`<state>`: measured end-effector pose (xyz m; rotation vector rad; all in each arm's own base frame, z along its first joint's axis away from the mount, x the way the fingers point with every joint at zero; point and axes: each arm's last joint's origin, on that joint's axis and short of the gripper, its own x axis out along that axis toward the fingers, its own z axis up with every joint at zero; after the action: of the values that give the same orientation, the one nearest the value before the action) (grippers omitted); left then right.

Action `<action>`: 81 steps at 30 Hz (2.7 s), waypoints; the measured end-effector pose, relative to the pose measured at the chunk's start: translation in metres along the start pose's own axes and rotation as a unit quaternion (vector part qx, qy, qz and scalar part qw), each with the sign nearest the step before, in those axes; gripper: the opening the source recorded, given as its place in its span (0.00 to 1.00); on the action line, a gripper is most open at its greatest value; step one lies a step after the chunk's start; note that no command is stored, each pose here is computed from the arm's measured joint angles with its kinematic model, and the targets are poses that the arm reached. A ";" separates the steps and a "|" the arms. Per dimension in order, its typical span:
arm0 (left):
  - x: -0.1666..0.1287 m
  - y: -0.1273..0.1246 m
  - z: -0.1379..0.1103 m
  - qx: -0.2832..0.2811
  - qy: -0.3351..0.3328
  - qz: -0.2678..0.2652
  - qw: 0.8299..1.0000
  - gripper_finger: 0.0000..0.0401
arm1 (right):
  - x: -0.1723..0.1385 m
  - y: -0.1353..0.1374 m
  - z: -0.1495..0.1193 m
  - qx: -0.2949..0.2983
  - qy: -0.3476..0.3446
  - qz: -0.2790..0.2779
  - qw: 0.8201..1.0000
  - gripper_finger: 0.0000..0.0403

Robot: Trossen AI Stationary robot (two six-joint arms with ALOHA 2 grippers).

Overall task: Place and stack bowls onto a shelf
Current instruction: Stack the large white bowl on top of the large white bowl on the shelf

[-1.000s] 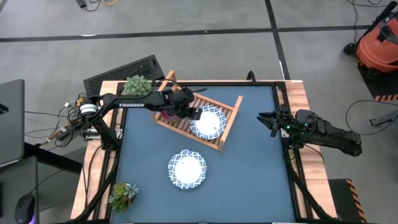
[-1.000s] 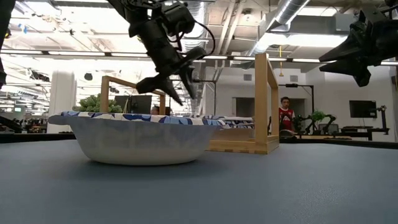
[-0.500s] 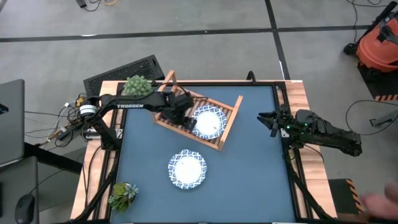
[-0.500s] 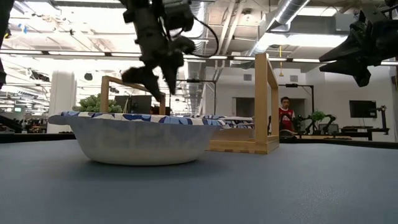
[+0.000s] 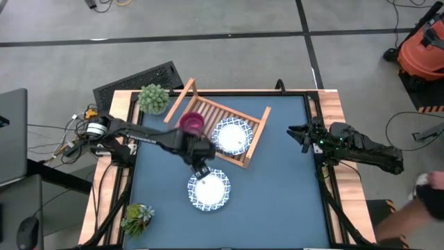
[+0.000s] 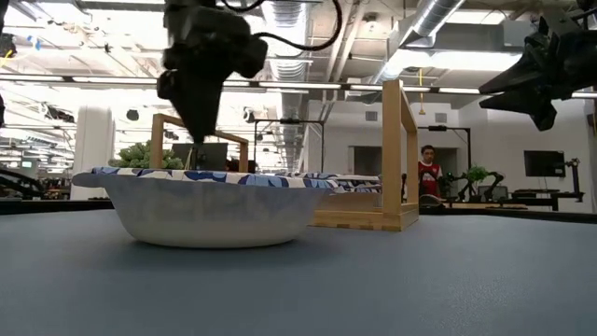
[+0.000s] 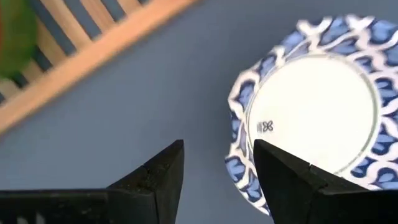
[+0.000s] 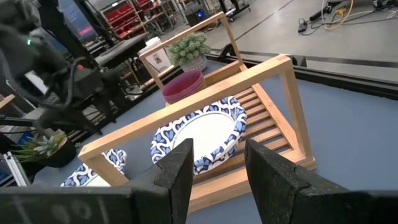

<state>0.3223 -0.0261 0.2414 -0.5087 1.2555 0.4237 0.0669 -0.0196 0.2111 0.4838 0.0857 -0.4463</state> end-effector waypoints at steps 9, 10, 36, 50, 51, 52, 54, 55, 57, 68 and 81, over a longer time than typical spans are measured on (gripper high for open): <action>0.032 -0.007 -0.026 -0.028 -0.002 -0.007 1.000 0.45 | 0.000 0.000 0.000 0.000 0.002 -0.001 1.000 0.42; 0.034 -0.008 -0.027 -0.025 -0.007 -0.013 1.000 0.45 | 0.000 0.000 0.000 0.001 0.002 -0.001 1.000 0.42; 0.060 -0.002 -0.041 -0.032 0.002 -0.044 0.999 0.03 | 0.000 0.000 -0.001 0.001 0.004 -0.002 1.000 0.42; 0.024 -0.004 -0.038 -0.116 0.032 -0.079 0.990 0.00 | 0.000 0.000 -0.001 0.001 0.004 -0.002 1.000 0.42; 0.017 -0.004 -0.037 -0.122 0.029 -0.081 0.989 0.00 | 0.000 0.000 -0.001 0.001 0.004 -0.002 1.000 0.42; 0.010 -0.003 -0.036 -0.128 0.023 -0.085 0.988 0.00 | 0.000 0.000 -0.001 0.001 0.004 -0.002 1.000 0.42; -0.005 -0.001 -0.032 -0.147 0.007 -0.091 0.985 0.00 | 0.000 0.000 -0.001 0.001 0.004 -0.002 1.000 0.42; -0.011 0.000 -0.030 -0.158 -0.007 -0.094 0.983 0.00 | 0.000 0.000 -0.001 0.001 0.004 -0.002 1.000 0.42; -0.021 0.004 -0.023 -0.186 -0.037 -0.099 0.977 0.00 | 0.000 0.000 -0.001 0.001 0.004 -0.002 1.000 0.42; -0.055 0.022 0.015 -0.248 -0.102 -0.123 0.955 0.00 | 0.000 0.000 -0.001 0.001 0.004 -0.002 1.000 0.42; -0.061 0.068 0.055 -0.284 -0.200 -0.098 0.933 0.00 | 0.000 0.000 -0.001 0.001 0.004 -0.002 1.000 0.42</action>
<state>0.3113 0.0595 0.3038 -0.9751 0.6661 0.6872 0.0668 -0.0196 0.2103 0.4874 0.0930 -0.4484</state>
